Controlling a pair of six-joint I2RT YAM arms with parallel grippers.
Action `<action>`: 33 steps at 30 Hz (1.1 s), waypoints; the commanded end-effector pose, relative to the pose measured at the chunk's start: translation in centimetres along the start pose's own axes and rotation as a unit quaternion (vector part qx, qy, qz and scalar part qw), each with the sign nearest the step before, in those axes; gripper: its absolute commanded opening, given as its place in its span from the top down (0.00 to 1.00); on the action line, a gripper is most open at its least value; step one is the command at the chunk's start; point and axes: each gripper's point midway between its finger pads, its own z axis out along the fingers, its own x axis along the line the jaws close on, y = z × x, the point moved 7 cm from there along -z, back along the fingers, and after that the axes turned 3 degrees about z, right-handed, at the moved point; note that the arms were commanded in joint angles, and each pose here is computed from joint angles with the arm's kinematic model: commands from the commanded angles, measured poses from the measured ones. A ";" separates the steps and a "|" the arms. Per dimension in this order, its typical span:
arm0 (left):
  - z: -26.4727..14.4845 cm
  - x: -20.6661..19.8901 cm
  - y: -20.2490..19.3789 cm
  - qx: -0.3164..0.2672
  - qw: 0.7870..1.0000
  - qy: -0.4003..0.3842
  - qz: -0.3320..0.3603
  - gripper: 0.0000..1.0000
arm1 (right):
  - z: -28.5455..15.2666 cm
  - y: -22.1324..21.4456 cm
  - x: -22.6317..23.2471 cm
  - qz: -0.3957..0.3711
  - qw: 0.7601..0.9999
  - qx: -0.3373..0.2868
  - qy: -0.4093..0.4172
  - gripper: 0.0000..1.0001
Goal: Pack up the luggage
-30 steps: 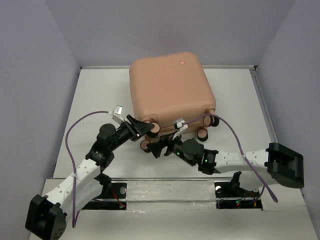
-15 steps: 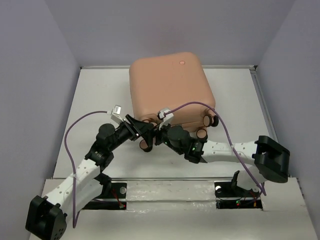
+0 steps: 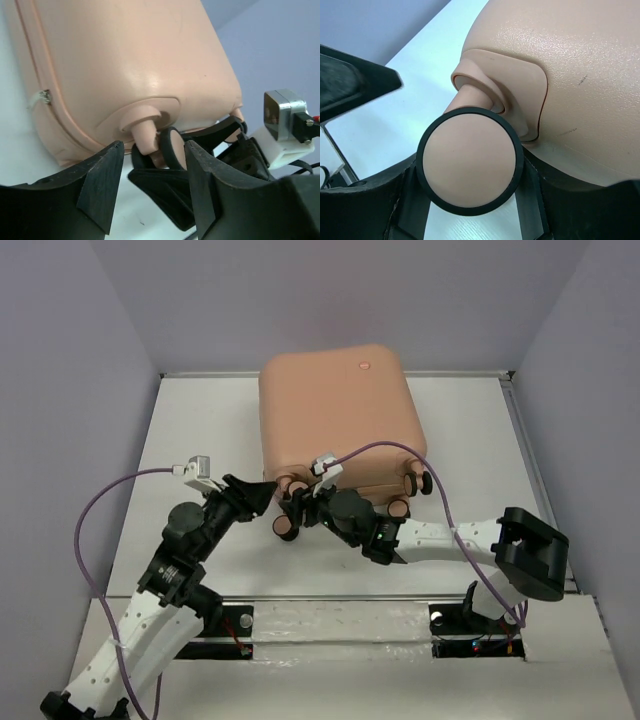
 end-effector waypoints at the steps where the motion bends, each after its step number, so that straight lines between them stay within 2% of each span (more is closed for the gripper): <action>1: -0.3 3.7 -2.2 -0.006 0.998 0.062 0.026 0.40 | 0.8 6.1 0.2 0.024 0.994 -0.103 -0.022 0.93; 4: 0.7 5.0 -4.3 0.009 0.999 0.052 0.013 0.45 | 0.7 6.5 0.5 0.027 0.994 -0.103 -0.014 0.93; 7: 1.7 5.6 -5.3 0.005 0.999 0.021 0.036 0.49 | 0.6 6.9 0.4 0.031 0.994 -0.101 -0.010 0.93; 9: 2.1 5.2 -5.3 -0.013 0.998 -0.016 0.052 0.49 | 0.7 6.9 0.2 0.033 0.995 -0.096 -0.009 0.93; 16: 3.5 5.1 -5.0 -0.028 0.993 -0.041 0.108 0.48 | 0.7 7.1 -0.2 0.035 0.995 -0.092 -0.003 0.93; 25: 5.1 5.3 -5.4 -0.008 0.990 -0.039 0.132 0.48 | 0.9 6.6 0.2 0.037 0.996 -0.081 0.014 0.93; 33: 5.4 4.9 -5.7 0.002 0.990 -0.058 0.129 0.60 | 1.0 6.5 -0.2 0.038 0.996 -0.080 0.011 0.93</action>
